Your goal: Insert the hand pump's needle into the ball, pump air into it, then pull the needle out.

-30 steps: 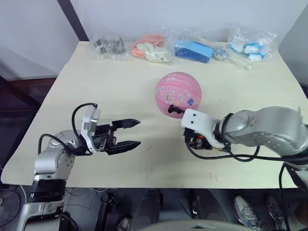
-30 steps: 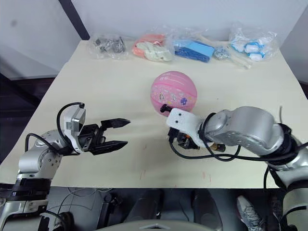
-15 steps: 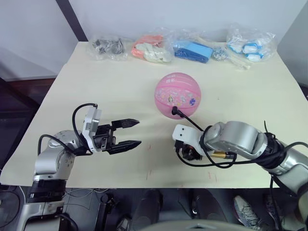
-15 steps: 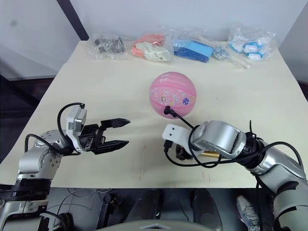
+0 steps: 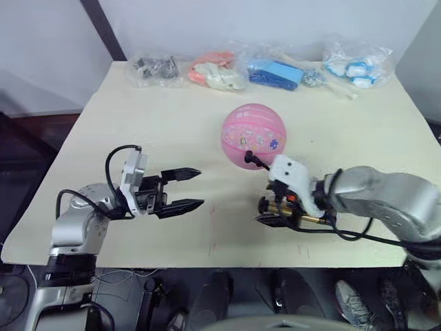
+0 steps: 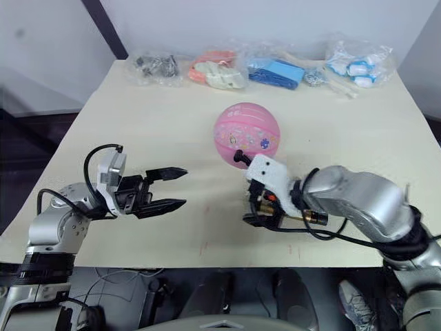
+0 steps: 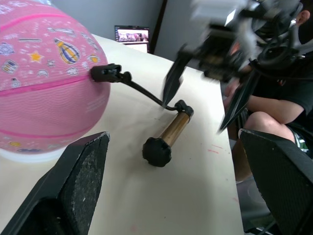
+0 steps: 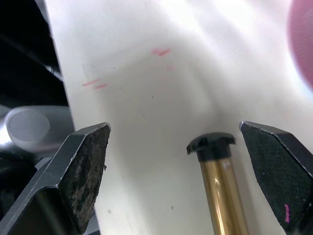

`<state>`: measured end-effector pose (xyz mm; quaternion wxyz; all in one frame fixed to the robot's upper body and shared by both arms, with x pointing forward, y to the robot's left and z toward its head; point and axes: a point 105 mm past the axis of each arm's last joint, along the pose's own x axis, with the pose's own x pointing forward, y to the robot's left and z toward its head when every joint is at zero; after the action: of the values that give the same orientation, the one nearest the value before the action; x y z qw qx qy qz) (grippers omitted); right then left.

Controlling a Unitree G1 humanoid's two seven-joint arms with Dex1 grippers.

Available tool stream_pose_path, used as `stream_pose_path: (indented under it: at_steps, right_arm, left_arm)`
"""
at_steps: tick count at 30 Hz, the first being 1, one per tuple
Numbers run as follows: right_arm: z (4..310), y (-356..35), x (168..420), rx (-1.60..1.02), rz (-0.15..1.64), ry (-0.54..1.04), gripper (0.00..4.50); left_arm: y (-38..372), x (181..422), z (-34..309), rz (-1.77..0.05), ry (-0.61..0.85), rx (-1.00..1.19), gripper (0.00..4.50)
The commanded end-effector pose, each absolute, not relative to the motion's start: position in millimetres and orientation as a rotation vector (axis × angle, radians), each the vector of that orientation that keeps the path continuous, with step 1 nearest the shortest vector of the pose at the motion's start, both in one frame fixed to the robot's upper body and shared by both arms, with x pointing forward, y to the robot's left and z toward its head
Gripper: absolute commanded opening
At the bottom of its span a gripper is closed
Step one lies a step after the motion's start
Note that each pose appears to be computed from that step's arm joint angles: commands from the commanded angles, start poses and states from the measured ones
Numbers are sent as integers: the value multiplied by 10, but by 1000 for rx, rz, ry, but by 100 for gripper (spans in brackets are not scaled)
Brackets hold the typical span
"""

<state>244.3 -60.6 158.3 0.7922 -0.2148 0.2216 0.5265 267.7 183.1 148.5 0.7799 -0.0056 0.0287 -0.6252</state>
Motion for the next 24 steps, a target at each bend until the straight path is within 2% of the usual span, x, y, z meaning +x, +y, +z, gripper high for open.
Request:
stream_pose_path:
  at_steps: [1, 4, 10, 16, 21, 24]
  right_arm:
    - [1897, -584, 2373, -411, 1128, 233, 443]
    - [1974, -625, 2343, -395, 1090, 139, 443]
    - [1952, -678, 2320, -430, 1005, 70, 443]
    - [1938, -644, 2467, -489, 915, 4, 443]
    - [1944, -555, 2621, -536, 876, -33, 443]
    - [1947, -487, 2662, -545, 884, -53, 443]
  left_arm:
    - [1832, 2707, 1576, -1342, 22, 15, 450]
    - [1825, 2735, 1582, -1322, 6, 16, 450]
    - [1853, 2763, 1575, -1283, -4, 12, 450]
    - [1933, 2881, 1589, -1225, -13, 21, 450]
    - [1946, 3071, 1683, -1195, -36, 46, 450]
    - [1825, 3306, 1828, -1194, -43, 66, 450]
